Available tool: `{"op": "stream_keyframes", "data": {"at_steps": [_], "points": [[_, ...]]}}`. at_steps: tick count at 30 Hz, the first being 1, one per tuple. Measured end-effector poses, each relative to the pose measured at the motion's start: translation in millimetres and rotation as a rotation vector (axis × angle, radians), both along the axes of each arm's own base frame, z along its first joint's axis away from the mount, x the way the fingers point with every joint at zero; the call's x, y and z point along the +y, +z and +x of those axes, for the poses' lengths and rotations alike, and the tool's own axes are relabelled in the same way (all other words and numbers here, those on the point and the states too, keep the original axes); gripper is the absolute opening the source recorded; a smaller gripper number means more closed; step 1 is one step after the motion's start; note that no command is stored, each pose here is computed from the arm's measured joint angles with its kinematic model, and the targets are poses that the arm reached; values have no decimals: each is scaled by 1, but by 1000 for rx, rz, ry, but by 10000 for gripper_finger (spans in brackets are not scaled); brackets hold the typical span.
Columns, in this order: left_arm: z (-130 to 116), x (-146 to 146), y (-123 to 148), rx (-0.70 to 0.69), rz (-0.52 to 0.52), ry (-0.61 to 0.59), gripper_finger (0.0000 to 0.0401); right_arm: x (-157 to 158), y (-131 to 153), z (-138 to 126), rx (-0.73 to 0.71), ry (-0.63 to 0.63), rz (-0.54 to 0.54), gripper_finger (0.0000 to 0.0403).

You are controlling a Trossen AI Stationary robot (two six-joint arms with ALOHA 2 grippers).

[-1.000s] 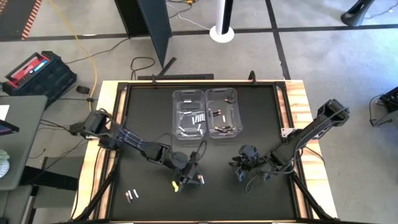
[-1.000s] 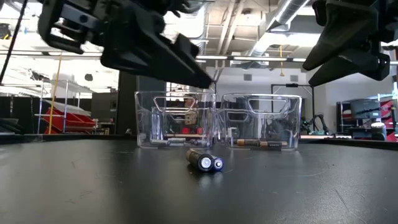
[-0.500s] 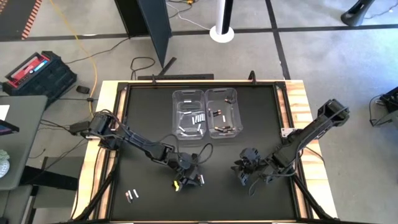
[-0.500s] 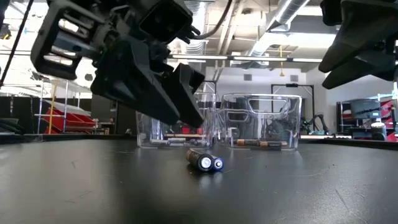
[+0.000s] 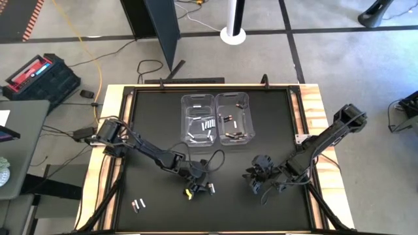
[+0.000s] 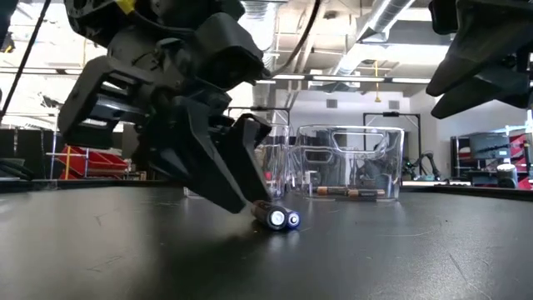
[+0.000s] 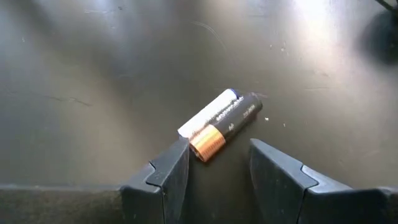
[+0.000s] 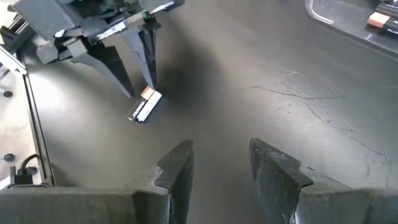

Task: Sort batteries
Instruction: Put the black battery into the right transparent bin

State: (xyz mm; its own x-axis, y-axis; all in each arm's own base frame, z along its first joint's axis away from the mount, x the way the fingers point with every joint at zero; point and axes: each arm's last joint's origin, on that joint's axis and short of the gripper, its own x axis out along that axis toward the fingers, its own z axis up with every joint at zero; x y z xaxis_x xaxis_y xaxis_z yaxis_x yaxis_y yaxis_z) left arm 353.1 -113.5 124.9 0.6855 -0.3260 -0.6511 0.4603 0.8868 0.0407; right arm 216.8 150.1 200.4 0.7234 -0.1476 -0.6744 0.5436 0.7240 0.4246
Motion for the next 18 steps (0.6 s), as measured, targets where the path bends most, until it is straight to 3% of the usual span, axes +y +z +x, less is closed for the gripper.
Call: {"op": "stream_keyframes", "data": {"at_steps": [18], "points": [[-6, -5, -4, 106, -83, 59, 160, 0, 0, 0, 3, 2, -5, 173]]}}
